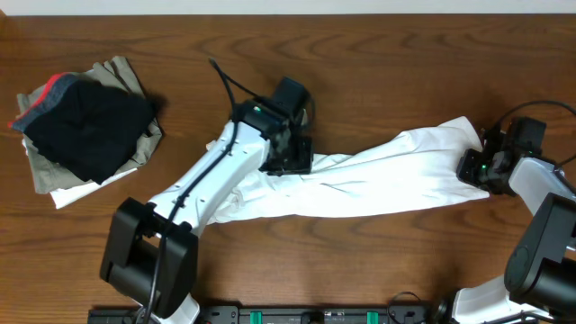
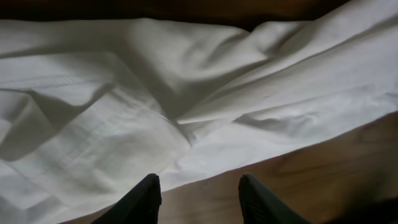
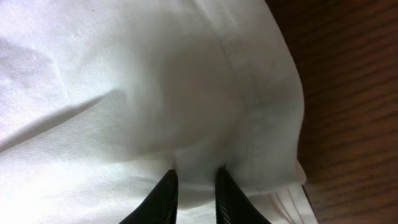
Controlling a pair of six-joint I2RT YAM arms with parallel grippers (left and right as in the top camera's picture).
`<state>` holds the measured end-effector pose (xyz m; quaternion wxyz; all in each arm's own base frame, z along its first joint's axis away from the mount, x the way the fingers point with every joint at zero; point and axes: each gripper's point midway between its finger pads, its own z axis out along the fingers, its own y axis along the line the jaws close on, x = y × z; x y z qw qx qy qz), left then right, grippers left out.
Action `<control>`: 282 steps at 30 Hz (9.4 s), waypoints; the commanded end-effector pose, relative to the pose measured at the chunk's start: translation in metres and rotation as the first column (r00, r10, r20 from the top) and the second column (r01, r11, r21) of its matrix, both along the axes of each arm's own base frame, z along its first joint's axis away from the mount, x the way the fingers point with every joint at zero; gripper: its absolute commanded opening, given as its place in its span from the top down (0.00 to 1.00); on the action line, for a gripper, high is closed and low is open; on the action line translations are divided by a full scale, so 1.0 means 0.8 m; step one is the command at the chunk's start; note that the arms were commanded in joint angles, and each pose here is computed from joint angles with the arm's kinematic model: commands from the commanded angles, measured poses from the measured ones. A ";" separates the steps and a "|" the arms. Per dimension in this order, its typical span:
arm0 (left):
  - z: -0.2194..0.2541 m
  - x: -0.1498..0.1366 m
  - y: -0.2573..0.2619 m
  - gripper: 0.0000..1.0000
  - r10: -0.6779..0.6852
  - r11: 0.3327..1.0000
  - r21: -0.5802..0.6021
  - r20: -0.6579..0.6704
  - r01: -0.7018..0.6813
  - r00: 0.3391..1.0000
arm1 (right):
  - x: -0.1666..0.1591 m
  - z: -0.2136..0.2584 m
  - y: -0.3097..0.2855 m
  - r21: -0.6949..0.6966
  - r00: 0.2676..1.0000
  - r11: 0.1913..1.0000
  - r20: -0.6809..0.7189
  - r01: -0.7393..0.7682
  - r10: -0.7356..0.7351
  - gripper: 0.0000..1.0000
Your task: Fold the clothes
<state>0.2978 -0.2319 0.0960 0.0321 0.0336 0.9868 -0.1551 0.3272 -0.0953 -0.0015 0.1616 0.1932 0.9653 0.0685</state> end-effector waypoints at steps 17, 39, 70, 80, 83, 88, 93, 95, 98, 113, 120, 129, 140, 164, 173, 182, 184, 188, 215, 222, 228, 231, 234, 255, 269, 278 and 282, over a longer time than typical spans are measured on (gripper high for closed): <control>-0.087 0.008 0.020 0.52 0.123 0.982 0.150 -0.044 -0.115 0.991 | -0.017 -0.016 0.002 0.027 0.998 0.999 -0.046 0.039 -0.038 0.80; -0.037 0.004 -0.087 0.94 -0.136 0.949 -0.289 -0.004 0.129 0.991 | -0.017 -0.016 0.002 0.027 0.998 0.999 -0.046 0.039 -0.038 0.80; -0.008 0.008 -0.040 0.50 -0.213 0.976 -0.010 0.167 0.218 0.963 | -0.017 -0.017 0.006 0.028 0.998 0.999 -0.050 0.031 -0.030 0.80; 0.021 0.059 0.067 0.40 -0.017 0.994 0.110 0.243 -0.010 0.970 | -0.016 -0.016 0.007 0.027 0.999 0.999 -0.047 0.027 -0.026 0.80; -0.002 0.061 0.091 0.39 0.033 0.990 0.128 0.172 -0.055 0.984 | -0.016 -0.017 0.007 0.028 0.998 0.999 -0.049 0.027 -0.026 0.80; -0.035 0.048 0.085 0.38 0.038 0.996 0.077 0.042 -0.042 0.998 | -0.016 -0.017 0.007 0.028 0.998 0.999 -0.049 0.027 -0.026 0.80; -0.056 0.033 0.067 0.38 0.009 0.999 0.031 -0.045 -0.007 0.999 | -0.017 -0.017 0.007 0.028 0.998 0.999 -0.050 0.027 -0.026 0.80; -0.060 0.029 0.063 0.38 0.000 0.999 0.033 -0.058 0.002 0.998 | -0.017 -0.017 0.007 0.028 0.998 0.999 -0.050 0.027 -0.026 0.80; -0.061 0.025 0.059 0.38 -0.013 0.999 0.036 -0.065 0.015 0.998 | -0.018 -0.017 0.008 0.029 0.998 0.999 -0.053 0.027 -0.026 0.80; -0.078 0.015 0.049 0.81 -0.063 0.996 0.049 -0.092 0.068 0.994 | -0.018 -0.017 0.008 0.030 0.998 0.999 -0.055 0.027 -0.026 0.79; -0.052 0.020 0.043 0.94 -0.101 0.995 0.013 -0.032 0.101 0.994 | -0.018 -0.017 0.008 0.030 0.998 0.999 -0.056 0.027 -0.026 0.79; 0.038 -0.015 0.059 0.94 -0.118 0.993 -0.009 0.046 0.119 0.992 | -0.018 -0.017 0.008 0.029 0.998 0.999 -0.053 0.027 -0.026 0.79; 0.032 -0.075 0.062 0.83 -0.180 0.983 0.033 -0.080 0.183 0.980 | -0.018 -0.017 0.008 0.029 0.998 0.999 -0.053 0.027 -0.026 0.79; -0.003 -0.006 0.057 0.54 -0.216 0.967 0.175 0.178 0.185 0.960 | -0.018 -0.017 0.008 0.030 0.998 0.999 -0.056 0.027 -0.026 0.79; -0.042 -0.015 0.049 0.50 -0.257 0.956 0.168 0.077 0.242 0.963 | -0.018 -0.017 0.008 0.030 0.998 0.999 -0.055 0.027 -0.026 0.79; -0.049 -0.014 0.042 0.49 -0.262 0.956 0.154 0.073 0.249 0.962 | -0.018 -0.017 0.008 0.030 0.998 0.999 -0.055 0.027 -0.026 0.79; -0.048 -0.010 0.040 0.49 -0.262 0.957 0.150 0.088 0.247 0.961 | -0.018 -0.017 0.008 0.030 0.998 0.999 -0.055 0.027 -0.026 0.79; -0.046 -0.004 0.033 0.43 -0.320 0.943 0.142 0.124 0.302 0.939 | -0.018 -0.017 0.008 0.030 0.998 0.999 -0.055 0.027 -0.026 0.79; -0.061 -0.018 0.004 0.26 -0.723 0.685 0.090 0.204 0.723 0.660 | -0.018 -0.017 0.008 0.030 0.998 0.999 -0.056 0.027 -0.026 0.79; -0.068 -0.021 0.005 0.48 -0.719 0.691 0.081 0.180 0.719 0.671 | -0.019 -0.017 0.008 0.030 0.998 0.999 -0.057 0.027 -0.026 0.79; -0.028 -0.053 -0.018 0.94 -0.646 0.737 -0.108 0.179 0.667 0.742 | -0.018 -0.017 0.008 0.029 0.998 0.999 -0.053 0.027 -0.026 0.79; -0.016 -0.081 -0.024 0.94 -0.579 0.790 -0.186 0.086 0.584 0.810 | -0.017 -0.017 0.008 0.029 0.998 0.999 -0.052 0.028 -0.026 0.79; -0.020 -0.115 -0.021 0.94 -0.557 0.820 -0.193 -0.046 0.540 0.829 | -0.017 -0.017 0.007 0.028 0.998 0.999 -0.051 0.027 -0.026 0.79; -0.042 -0.140 0.084 0.81 -0.287 0.813 0.459 -0.220 0.358 0.932 | -0.017 -0.017 0.008 0.029 0.998 0.999 -0.052 0.027 -0.026 0.79; -0.092 -0.143 0.054 0.57 -0.260 0.893 0.333 -0.163 0.301 0.952 | -0.020 -0.017 0.009 0.036 0.998 0.999 -0.059 0.027 -0.024 0.79; -0.096 -0.214 0.048 0.38 -0.244 0.931 0.162 -0.391 0.327 0.888 | -0.019 -0.017 0.010 0.040 0.998 0.999 -0.058 0.026 -0.023 0.79; -0.088 -0.231 0.036 0.38 -0.247 0.945 0.085 -0.445 0.315 0.861 | -0.019 -0.017 0.010 0.040 0.998 0.999 -0.059 0.026 -0.024 0.79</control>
